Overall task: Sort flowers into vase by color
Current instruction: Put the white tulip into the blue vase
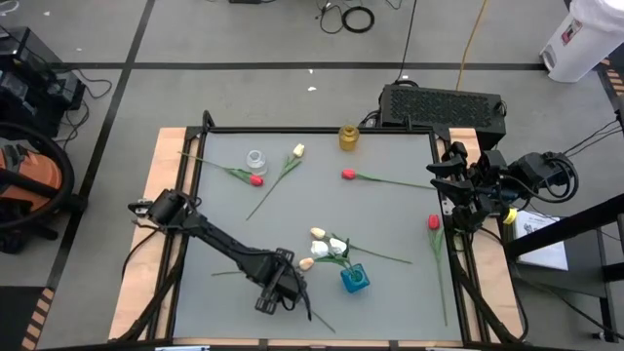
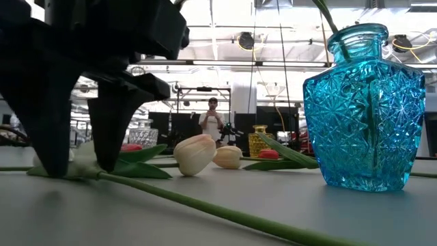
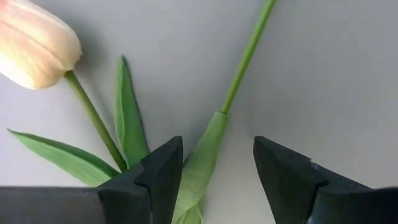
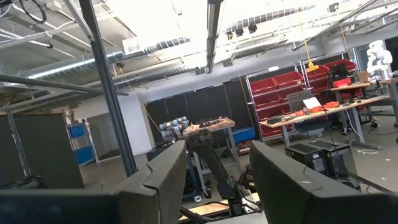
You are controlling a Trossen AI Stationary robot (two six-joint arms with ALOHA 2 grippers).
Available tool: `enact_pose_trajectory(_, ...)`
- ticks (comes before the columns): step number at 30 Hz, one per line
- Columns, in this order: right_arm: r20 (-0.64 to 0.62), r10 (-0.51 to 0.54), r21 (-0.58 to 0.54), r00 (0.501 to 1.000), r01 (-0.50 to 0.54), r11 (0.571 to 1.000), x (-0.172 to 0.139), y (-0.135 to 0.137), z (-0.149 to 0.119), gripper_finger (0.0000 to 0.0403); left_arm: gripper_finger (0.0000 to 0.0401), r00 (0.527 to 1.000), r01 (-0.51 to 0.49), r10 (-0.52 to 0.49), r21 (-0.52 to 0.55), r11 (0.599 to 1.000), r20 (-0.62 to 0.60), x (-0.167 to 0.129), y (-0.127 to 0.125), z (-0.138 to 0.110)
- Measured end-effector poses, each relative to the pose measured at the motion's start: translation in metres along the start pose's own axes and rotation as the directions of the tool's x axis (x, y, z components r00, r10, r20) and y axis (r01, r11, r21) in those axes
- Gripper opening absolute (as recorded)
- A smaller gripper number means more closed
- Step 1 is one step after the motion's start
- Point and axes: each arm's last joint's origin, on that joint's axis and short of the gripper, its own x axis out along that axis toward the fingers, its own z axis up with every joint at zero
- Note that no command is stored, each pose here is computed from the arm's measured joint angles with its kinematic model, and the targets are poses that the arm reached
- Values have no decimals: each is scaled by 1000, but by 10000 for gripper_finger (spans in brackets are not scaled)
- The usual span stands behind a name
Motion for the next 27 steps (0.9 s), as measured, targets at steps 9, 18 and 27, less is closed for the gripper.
enact_pose_trajectory(9,0,0,0,1000,0,1000,0,0,0,169,149,1000,-1,1,7,1000,-11,0,-3,-2)
enact_pose_trajectory(18,0,0,0,1000,0,1000,0,0,0,169,57,1000,-2,2,6,1000,-14,0,-2,-2)
enact_pose_trajectory(27,0,1,0,1000,-1,1000,0,0,0,169,6,1000,-2,2,4,1000,-14,0,-2,-2)
